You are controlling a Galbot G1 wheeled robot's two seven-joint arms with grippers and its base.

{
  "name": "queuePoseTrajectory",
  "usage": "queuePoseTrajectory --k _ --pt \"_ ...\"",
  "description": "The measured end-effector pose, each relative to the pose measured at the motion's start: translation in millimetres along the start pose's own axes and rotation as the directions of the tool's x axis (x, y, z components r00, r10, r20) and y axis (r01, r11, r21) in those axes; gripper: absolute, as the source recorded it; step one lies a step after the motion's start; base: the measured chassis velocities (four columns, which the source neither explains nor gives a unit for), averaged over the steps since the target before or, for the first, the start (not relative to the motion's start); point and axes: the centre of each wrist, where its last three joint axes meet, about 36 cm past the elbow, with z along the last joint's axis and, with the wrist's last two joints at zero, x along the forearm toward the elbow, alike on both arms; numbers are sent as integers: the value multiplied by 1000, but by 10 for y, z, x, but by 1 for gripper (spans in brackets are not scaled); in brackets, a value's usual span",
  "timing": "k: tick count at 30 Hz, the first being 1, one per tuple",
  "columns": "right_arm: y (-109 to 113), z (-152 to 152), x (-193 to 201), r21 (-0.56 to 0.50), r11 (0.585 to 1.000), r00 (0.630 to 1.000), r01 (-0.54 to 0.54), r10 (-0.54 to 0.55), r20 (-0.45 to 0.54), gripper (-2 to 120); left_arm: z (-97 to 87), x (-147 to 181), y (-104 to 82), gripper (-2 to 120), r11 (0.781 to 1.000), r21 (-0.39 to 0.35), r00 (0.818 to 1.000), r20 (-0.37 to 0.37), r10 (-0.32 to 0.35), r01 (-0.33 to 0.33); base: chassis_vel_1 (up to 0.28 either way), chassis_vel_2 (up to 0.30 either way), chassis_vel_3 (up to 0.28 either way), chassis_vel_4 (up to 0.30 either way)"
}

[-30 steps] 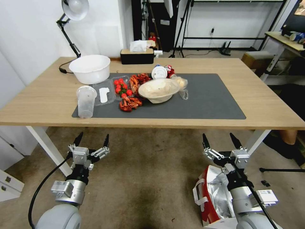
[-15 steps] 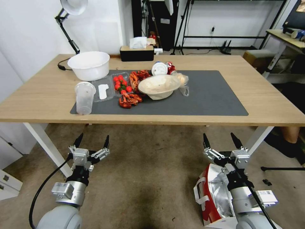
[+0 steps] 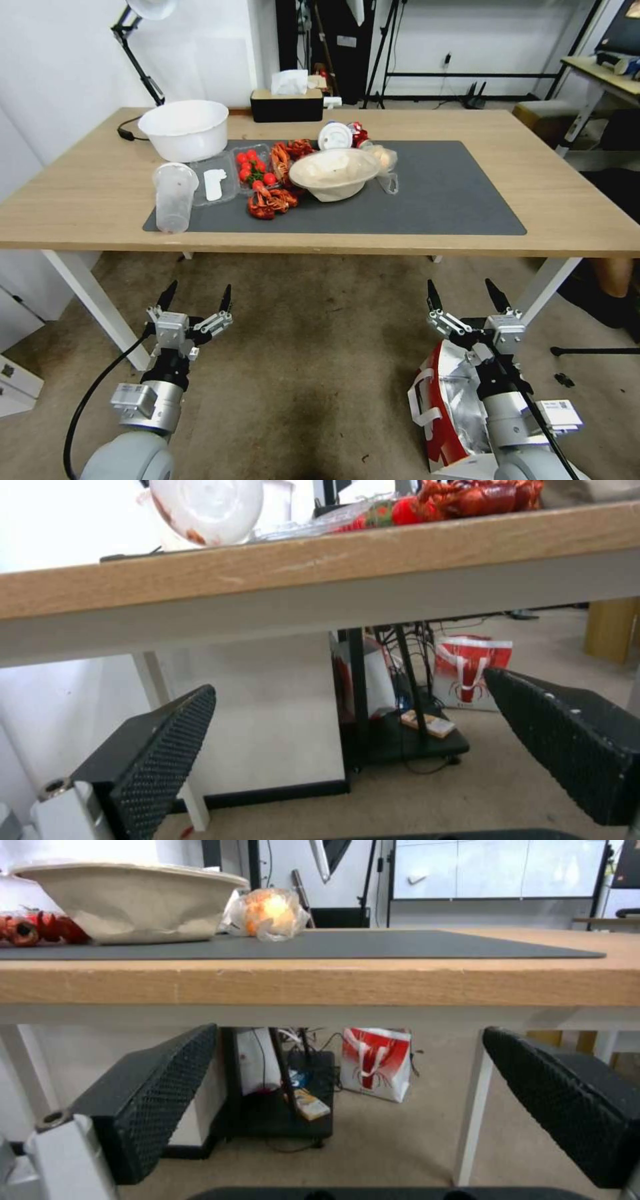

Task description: Pick up the food delivery bag from the floor and place it on the table.

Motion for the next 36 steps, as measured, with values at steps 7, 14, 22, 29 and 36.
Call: queuePoseTrajectory --k 7,14,22,29,36 --pt "-27 -20 -42 -16 1000 1000 -12 12 13 100 13 15 -18 100 1000 4 1000 -6 3 -3 0 0 0 0" --pt "-63 -36 -41 -23 1000 1000 -21 21 15 100 12 18 -18 100 1000 2 1000 -6 4 -4 0 0 0 0" --pt "-56 -42 -29 -24 1000 1000 -18 19 14 100 4 13 -3 100 1000 3 1000 -3 -3 3 0 0 0 0" --pt "-39 -55 -32 -27 999 1000 -19 19 20 100 -4 19 -6 100 1000 3 1000 -1 -4 4 0 0 0 0" --pt "-31 -78 -25 -29 999 999 -21 22 26 100 0 20 -8 100 1000 3 1000 2 -3 3 0 0 0 0"
